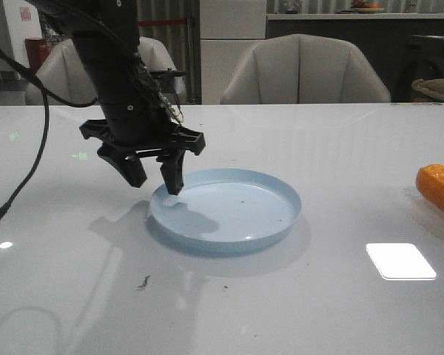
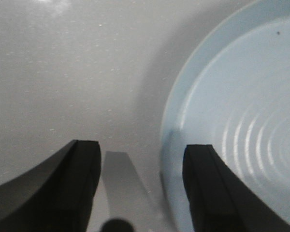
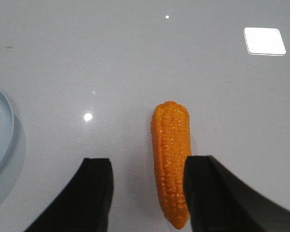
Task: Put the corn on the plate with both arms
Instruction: 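Release the plate and lift the left gripper away, then lower the right gripper onto the orange corn cob and grasp it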
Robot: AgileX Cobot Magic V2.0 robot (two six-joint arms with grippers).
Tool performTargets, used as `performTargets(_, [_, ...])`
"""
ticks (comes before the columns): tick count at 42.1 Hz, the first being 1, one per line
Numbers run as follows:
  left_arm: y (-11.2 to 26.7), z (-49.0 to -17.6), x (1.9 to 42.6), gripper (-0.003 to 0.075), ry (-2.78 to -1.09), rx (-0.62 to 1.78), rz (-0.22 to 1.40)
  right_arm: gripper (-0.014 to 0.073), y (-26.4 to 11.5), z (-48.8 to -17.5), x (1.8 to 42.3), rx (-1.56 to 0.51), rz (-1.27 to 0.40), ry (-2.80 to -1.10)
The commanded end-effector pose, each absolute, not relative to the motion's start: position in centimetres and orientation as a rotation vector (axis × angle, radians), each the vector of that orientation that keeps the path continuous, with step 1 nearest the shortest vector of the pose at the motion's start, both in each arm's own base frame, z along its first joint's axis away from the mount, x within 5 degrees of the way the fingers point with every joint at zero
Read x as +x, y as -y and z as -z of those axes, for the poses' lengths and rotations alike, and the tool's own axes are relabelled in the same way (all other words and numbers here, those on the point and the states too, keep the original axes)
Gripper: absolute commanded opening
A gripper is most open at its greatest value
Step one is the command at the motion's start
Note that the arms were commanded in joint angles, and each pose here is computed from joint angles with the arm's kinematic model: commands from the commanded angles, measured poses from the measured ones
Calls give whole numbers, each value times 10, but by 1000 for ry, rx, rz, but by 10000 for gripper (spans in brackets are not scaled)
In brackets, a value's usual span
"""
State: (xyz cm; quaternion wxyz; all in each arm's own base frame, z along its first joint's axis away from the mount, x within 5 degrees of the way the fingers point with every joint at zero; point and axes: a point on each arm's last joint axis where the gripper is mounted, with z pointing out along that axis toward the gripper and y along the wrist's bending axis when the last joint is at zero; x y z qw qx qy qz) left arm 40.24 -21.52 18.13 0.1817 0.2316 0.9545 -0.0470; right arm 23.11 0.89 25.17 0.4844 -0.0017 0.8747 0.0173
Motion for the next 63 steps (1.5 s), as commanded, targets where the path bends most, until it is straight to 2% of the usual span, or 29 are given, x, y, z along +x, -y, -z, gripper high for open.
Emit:
performTargets(1, [206, -255, 403, 448, -2496, 663, 55, 445, -9, -278, 239, -13, -39, -2024])
performTargets(12, [153, -357, 402, 448, -2129, 427, 101, 445, -6, -331, 262, 7, -23, -2106])
performTargets(17, [123, -385, 394, 448, -2060, 349, 81, 445, 0, -346, 287, 30, -9, -2140])
performTargets(22, [94, -403, 381, 448, -1990, 280, 55, 445, 0, -342, 316, 29, -5, -2202])
performTargets(28, [69, -405, 355, 448, -1927, 232, 36, 445, 0, -312, 352, 31, 0, -2350])
performTargets(40, [46, -368, 283, 448, -1950, 187, 57, 445, 4, -253, 386, 39, 12, -2499])
performTargets(51, [38, -366, 228, 448, -1908, 142, 111, 445, 21, -233, 391, 136, 9, -2552])
performTargets(63, [35, -384, 207, 448, -1803, 134, 120, 454, 20, -223, 392, 124, -14, -2598])
